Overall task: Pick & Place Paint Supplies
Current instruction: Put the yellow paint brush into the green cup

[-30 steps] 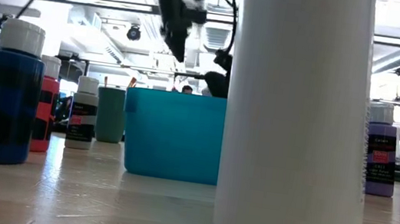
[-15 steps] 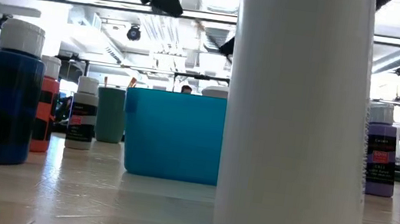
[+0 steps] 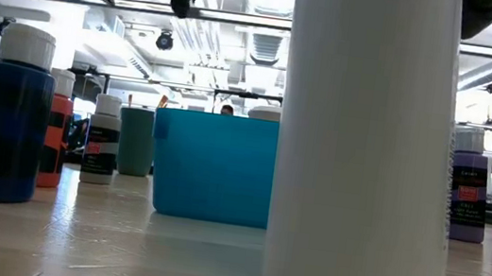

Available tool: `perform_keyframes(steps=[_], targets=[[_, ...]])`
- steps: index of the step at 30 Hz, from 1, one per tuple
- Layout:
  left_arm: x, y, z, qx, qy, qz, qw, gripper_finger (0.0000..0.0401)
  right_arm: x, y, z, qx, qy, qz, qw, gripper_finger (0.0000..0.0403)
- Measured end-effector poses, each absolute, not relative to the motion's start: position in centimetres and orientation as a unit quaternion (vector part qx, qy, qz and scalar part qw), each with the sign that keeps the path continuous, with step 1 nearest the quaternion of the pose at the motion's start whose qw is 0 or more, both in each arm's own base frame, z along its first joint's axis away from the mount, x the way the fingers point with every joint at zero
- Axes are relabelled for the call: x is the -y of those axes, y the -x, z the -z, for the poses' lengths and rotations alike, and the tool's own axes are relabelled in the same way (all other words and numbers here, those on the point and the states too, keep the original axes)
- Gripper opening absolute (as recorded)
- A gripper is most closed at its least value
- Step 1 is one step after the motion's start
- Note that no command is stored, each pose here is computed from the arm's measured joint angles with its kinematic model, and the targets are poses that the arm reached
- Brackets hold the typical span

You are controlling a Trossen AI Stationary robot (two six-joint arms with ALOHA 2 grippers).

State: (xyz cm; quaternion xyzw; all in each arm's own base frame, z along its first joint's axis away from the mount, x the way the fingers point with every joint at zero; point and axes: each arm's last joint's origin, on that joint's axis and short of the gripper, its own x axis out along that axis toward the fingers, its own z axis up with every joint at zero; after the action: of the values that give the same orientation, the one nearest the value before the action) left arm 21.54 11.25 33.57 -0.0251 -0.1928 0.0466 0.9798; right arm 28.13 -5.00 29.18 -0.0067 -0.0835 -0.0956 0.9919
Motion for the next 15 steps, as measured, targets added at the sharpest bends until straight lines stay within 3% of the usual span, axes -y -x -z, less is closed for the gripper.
perform_keyframes(steps=[15], targets=[[-10.5,-28.6,-34.6,0.158,0.005,0.034,0.987,0.019,5.1,-29.2,-29.2,0.078,0.009,0.087,0.993,0.001]])
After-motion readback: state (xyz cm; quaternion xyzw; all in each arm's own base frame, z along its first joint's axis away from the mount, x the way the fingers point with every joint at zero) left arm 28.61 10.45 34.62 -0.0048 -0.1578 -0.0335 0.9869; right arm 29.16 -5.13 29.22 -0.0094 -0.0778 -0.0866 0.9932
